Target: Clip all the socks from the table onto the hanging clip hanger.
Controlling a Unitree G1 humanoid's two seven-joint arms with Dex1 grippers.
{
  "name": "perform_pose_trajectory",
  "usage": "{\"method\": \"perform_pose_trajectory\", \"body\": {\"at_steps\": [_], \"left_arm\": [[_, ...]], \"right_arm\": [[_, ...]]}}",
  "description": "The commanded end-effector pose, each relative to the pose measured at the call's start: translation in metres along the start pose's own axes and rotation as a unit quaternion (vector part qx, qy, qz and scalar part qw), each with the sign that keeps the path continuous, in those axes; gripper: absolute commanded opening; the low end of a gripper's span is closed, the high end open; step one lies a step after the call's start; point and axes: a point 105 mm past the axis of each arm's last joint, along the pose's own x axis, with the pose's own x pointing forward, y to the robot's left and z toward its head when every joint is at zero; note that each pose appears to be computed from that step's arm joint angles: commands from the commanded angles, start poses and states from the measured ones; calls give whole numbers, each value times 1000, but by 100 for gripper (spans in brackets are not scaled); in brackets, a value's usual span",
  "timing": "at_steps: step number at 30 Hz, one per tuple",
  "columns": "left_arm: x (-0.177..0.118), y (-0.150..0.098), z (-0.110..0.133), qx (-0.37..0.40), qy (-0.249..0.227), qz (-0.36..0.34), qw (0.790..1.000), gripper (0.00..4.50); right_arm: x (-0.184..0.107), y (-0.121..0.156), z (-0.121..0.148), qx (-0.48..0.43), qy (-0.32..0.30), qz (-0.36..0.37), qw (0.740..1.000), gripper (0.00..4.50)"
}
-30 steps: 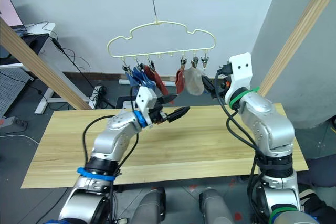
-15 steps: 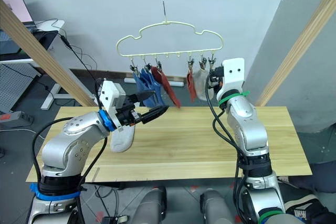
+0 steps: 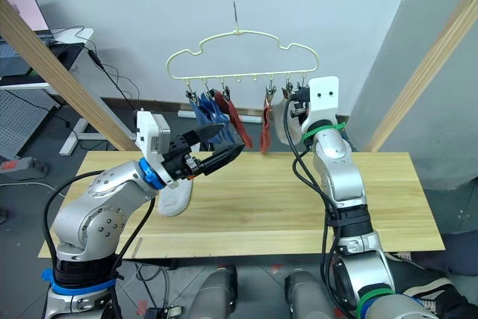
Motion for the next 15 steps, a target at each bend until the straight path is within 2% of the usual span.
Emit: {"method": "perform_pose_trajectory", "body": {"at_steps": [1, 15], "left_arm": [[-1, -6, 12, 19, -16, -10, 1000, 450], [-2, -5, 12, 23, -15, -2, 1000, 450]], "right_arm": [[3, -2, 17, -1, -33, -7, 999, 178], [11, -10, 15, -3, -30, -32, 999, 178]]}}
